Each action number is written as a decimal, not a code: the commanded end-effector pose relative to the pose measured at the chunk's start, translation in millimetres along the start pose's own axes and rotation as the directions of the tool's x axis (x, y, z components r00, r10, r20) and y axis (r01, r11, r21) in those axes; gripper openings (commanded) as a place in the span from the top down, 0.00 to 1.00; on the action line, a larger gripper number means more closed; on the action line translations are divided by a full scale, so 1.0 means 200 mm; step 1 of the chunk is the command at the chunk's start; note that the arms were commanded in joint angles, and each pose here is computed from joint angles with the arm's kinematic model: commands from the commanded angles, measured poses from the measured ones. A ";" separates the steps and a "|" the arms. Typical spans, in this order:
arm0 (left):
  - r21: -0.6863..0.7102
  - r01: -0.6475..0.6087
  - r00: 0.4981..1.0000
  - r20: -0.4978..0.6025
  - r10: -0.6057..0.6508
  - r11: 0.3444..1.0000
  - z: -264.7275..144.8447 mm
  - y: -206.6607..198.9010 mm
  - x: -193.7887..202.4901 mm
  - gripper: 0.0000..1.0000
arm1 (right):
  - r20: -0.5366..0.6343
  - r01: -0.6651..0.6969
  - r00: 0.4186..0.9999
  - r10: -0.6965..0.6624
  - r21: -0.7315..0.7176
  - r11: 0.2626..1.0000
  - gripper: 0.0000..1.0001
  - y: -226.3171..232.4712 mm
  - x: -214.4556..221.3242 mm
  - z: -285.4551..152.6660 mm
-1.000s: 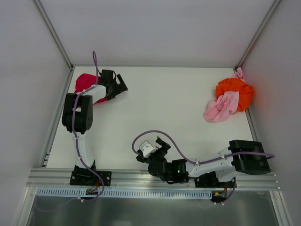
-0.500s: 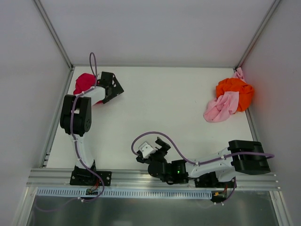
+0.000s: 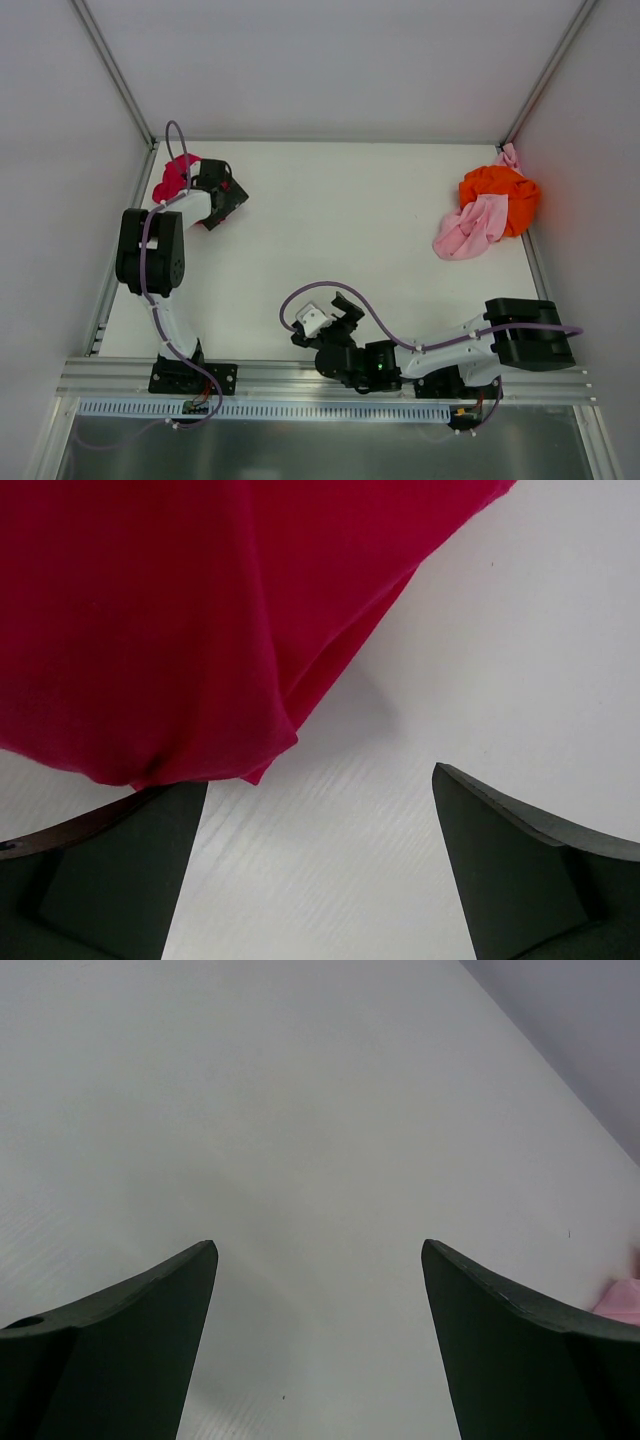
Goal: Fold and stack the t-shirts
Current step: Put the neatly folded tshirt into the corner of the board with the left arm
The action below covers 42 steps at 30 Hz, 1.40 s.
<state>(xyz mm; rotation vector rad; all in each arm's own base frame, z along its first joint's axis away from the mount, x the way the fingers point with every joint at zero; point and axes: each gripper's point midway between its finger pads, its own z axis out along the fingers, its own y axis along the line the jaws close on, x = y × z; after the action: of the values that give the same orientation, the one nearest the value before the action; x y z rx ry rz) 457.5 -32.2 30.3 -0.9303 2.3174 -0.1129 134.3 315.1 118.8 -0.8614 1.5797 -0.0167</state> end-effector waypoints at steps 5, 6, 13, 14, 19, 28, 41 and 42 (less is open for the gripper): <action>0.210 -0.053 0.998 -0.010 0.056 0.976 -0.05 -0.18 -0.01 0.01 | 0.018 -0.065 0.998 0.065 0.041 0.997 0.11 0.00 -0.03 0.00; 0.273 -0.085 0.996 0.004 0.087 0.958 -0.08 -0.28 -0.01 0.01 | 0.017 -0.060 0.998 0.059 0.041 0.997 0.11 0.00 -0.03 0.01; 0.433 -0.193 0.979 0.020 0.205 0.880 -0.20 -0.57 0.03 0.01 | 0.003 -0.033 0.999 0.033 0.050 0.998 0.11 0.03 -0.02 0.03; 0.439 -0.193 0.979 0.026 0.203 0.877 -0.21 -0.60 0.00 0.01 | 0.003 -0.035 0.999 0.035 0.050 0.998 0.11 0.03 -0.02 0.03; 0.401 -0.184 0.979 -0.006 0.204 0.897 -0.10 -0.61 0.01 0.01 | -0.002 -0.028 1.000 0.028 0.068 0.997 0.11 0.00 -0.01 0.02; 0.208 -0.131 0.989 -0.033 0.141 0.969 0.08 -0.50 -0.09 0.01 | -0.011 -0.055 0.998 0.056 0.093 0.994 0.11 -0.08 0.01 -0.02; 0.053 0.036 0.999 -0.037 -0.034 0.998 0.13 -0.17 -0.21 0.01 | -0.007 -0.082 0.996 0.083 0.124 0.989 0.11 -0.11 0.00 -0.05; 0.045 0.048 0.998 -0.039 -0.047 0.998 0.13 -0.14 -0.22 0.01 | -0.007 -0.081 0.997 0.082 0.125 0.989 0.11 -0.11 0.01 -0.05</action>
<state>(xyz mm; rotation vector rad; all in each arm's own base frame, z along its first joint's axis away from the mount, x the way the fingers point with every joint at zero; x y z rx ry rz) 524.6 -36.8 35.7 -0.9001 2.3318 -0.2533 136.5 294.0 112.3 -0.8290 1.6034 -0.1096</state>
